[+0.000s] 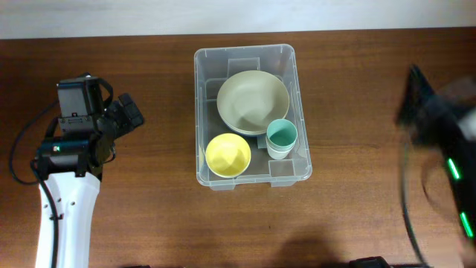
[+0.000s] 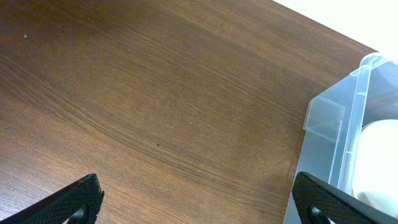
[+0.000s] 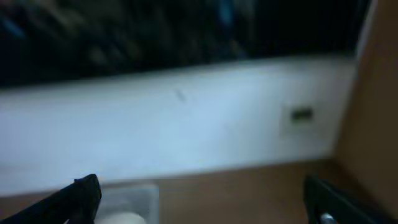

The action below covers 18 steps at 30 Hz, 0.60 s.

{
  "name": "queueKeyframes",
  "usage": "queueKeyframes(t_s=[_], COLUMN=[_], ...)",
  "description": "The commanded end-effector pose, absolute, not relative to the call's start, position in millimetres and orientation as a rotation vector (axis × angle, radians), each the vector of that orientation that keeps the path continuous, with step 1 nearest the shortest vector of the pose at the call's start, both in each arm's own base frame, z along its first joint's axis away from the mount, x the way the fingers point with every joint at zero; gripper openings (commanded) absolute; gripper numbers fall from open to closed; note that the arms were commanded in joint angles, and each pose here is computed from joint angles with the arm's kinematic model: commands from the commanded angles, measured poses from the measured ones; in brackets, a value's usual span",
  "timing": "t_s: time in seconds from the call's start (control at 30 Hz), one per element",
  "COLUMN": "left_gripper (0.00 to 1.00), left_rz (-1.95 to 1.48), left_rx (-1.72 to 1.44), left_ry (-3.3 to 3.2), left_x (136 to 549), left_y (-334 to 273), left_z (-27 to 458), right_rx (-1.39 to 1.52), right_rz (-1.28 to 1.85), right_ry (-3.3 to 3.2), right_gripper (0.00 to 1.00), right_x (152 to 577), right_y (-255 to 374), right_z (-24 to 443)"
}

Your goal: Pack container

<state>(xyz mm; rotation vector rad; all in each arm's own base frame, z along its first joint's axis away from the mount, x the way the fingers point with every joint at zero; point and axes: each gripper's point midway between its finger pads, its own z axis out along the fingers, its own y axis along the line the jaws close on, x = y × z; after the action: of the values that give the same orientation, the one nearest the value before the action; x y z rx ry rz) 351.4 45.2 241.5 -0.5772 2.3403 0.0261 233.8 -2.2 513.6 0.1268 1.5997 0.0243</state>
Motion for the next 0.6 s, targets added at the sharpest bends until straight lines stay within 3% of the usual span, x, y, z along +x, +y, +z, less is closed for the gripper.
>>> queueKeyframes(t_s=[0.0,0.17,0.27,0.4,0.57], left_gripper=[1.0,1.0,1.0,1.0,1.0], left_rz=[0.029,0.029,0.029,0.03,0.03], left_rx=[-0.59,-0.59,-0.59,-0.59,-0.59], left_ry=[2.315,2.315,2.315,2.318,2.318], left_x=[352.0,352.0,352.0,351.4,351.4], left_y=[48.0,48.0,48.0,48.0,48.0], left_z=[250.1,250.2,250.2,249.7,249.7], right_rx=[0.073,0.01,0.014,0.049,0.094], right_rz=[0.121,0.201,0.192,0.14,0.095], right_ry=[1.497,1.435,1.45,1.509,1.489], right_gripper=[0.99,0.99,0.99,0.99,0.99], right_x=[180.5,104.9,88.7,99.7,157.8], right_y=[6.5,2.8,-2.2,-6.1,-2.8], right_z=[532.6,521.9,498.5,452.8,395.6])
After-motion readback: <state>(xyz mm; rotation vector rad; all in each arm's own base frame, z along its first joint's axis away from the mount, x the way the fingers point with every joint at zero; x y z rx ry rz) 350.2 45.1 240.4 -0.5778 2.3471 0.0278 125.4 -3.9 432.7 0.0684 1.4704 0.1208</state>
